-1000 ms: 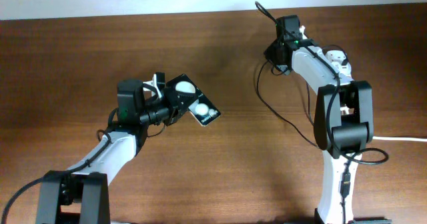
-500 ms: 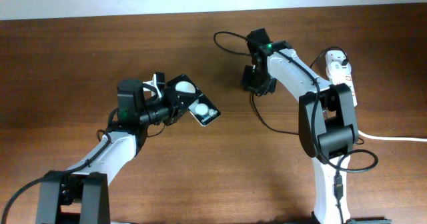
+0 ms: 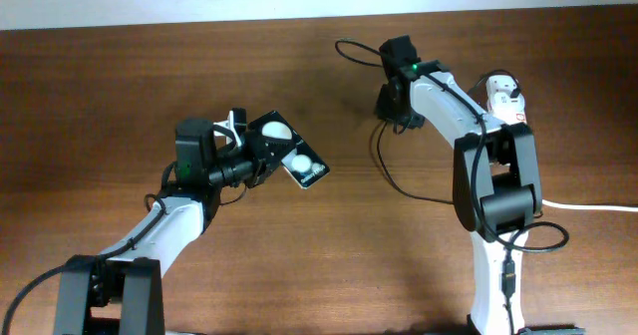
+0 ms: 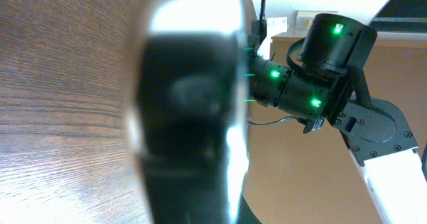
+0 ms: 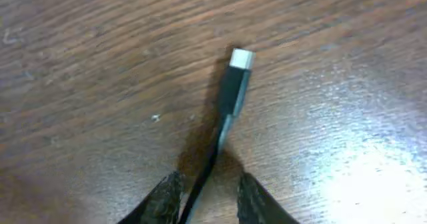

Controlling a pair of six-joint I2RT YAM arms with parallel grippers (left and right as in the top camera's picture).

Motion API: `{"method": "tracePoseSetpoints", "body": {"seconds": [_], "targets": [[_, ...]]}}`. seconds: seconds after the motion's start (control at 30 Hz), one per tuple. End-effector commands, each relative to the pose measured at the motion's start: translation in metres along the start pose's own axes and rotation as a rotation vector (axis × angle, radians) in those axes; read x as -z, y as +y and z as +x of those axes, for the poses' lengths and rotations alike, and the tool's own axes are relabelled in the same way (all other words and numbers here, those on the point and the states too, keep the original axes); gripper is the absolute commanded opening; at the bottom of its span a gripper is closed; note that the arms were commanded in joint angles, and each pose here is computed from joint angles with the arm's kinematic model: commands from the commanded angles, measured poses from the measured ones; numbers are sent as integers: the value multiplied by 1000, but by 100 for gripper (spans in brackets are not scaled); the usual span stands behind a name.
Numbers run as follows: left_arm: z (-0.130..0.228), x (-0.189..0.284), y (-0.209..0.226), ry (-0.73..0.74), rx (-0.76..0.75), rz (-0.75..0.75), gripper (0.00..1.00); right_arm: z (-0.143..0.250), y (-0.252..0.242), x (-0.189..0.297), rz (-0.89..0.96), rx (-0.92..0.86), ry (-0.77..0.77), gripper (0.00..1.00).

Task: Plug charger to phone and switch on socket
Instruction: 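Lift the cable plug toward the phone's bottom port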

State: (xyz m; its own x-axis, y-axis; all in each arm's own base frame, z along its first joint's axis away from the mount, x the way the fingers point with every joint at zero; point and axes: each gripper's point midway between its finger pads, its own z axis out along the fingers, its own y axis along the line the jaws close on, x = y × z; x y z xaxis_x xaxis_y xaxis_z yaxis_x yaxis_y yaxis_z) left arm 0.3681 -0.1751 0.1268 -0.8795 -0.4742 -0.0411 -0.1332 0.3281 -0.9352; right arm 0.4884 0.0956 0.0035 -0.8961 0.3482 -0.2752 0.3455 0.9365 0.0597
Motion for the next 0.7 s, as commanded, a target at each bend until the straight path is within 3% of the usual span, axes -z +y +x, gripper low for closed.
{"method": "tracePoseSetpoints", "body": {"seconds": [0.0, 0.1, 0.13, 0.23, 0.3, 0.5, 0.6, 0.67], "targets": [[-3, 0, -9, 1, -36, 22, 0, 13, -8, -13, 41, 3, 31, 20], [-3, 0, -9, 4, -36, 23, 0, 7, -7, -13, 40, 2, 4, 12], [-3, 0, -9, 5, -36, 23, 0, 7, -7, -13, 38, 37, 3, 4], [5, 1, -14, 47, -69, 48, 0, 26, 2, 12, -34, 152, 123, 4], [13, 2, -18, 96, -105, 77, 0, 39, 19, 63, -184, 269, 176, 4], [24, 4, -25, 158, -116, 122, 0, 71, 23, 240, -477, 354, 114, 4], [33, 6, -32, 210, -126, 159, 0, 115, 24, 298, -664, 467, 186, 4], [37, 8, -34, 234, -125, 172, 0, 137, 7, 321, -654, 460, 214, 4]]}}
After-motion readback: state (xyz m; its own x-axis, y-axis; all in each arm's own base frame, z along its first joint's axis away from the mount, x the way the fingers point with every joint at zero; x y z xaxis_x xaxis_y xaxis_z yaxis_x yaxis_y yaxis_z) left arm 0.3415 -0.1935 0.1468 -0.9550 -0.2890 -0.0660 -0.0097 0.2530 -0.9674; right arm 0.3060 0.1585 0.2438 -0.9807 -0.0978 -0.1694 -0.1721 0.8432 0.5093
